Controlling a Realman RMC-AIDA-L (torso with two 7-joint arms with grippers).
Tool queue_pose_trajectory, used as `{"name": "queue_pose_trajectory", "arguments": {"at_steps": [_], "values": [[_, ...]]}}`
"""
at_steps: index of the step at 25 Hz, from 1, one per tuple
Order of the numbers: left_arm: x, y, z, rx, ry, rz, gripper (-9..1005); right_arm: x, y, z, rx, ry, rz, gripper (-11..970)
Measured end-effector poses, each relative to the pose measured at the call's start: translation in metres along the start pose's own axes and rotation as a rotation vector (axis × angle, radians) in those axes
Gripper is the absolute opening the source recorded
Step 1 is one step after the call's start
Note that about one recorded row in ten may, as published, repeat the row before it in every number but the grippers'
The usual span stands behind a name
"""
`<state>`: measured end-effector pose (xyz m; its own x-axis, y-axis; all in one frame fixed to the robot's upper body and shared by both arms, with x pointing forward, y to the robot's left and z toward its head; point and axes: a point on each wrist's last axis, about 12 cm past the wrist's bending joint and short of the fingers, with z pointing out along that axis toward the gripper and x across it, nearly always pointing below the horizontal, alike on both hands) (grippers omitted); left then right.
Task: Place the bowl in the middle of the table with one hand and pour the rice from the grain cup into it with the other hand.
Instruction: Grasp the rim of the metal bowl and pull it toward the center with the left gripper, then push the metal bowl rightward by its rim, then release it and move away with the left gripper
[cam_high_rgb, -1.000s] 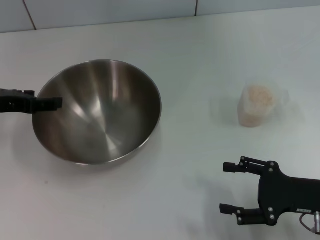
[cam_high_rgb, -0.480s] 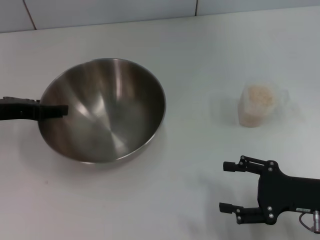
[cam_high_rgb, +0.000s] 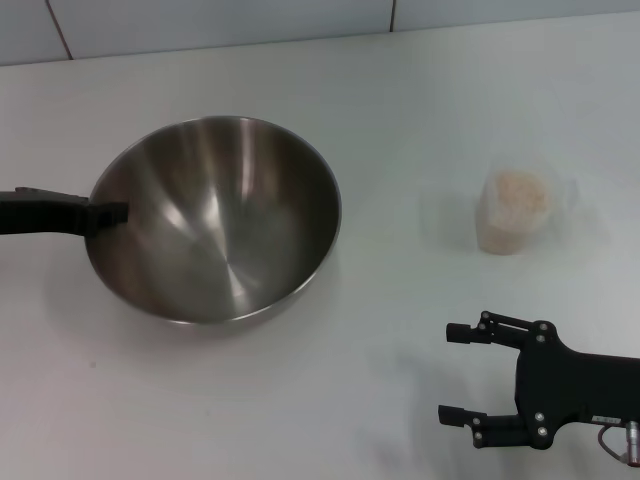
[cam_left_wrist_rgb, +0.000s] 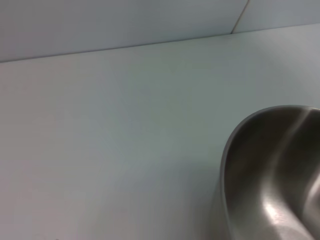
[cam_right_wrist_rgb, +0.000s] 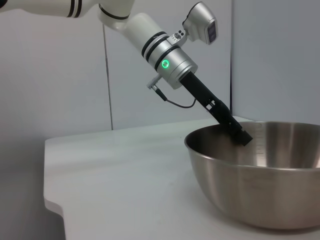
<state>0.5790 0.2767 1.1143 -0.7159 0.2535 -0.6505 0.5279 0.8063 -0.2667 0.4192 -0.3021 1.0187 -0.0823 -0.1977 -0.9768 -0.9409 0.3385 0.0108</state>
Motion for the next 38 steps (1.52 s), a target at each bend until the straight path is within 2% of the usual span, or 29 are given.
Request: {"name": "queue_pose_trajectory", "arguments": {"at_steps": [6, 13, 21, 24, 30, 31, 33, 35, 38], "values": [[-0.004, 0.0, 0.001, 0.005, -0.006, 0.0, 187, 0.0, 0.0, 0.0, 0.0, 0.0, 0.0, 827], [-0.014, -0.005, 0.002, 0.03, -0.012, 0.014, 91, 0.0, 0.0, 0.0, 0.001, 0.001, 0.0, 826], [-0.033, -0.008, 0.007, 0.071, -0.03, -0.008, 63, 0.001, 0.0, 0.001, -0.006, 0.007, 0.001, 826], [-0.052, -0.015, 0.019, 0.1, -0.038, 0.005, 60, 0.001, 0.0, 0.001, -0.008, 0.006, 0.0, 826], [-0.061, -0.02, 0.027, 0.11, -0.036, 0.02, 59, 0.0, 0.0, 0.002, -0.011, 0.006, -0.001, 827], [-0.073, -0.029, 0.044, 0.127, -0.022, 0.048, 59, 0.0, 0.0, 0.002, -0.011, 0.006, -0.002, 827], [-0.073, -0.029, 0.044, 0.127, -0.022, 0.048, 59, 0.0, 0.0, 0.003, -0.012, 0.006, -0.002, 827], [-0.079, -0.036, 0.061, 0.11, -0.015, 0.072, 58, 0.0, 0.0, 0.003, -0.012, 0.006, -0.003, 827], [-0.078, -0.036, 0.065, 0.1, -0.008, 0.073, 58, 0.0, -0.001, 0.003, -0.012, 0.006, -0.002, 826]]}}
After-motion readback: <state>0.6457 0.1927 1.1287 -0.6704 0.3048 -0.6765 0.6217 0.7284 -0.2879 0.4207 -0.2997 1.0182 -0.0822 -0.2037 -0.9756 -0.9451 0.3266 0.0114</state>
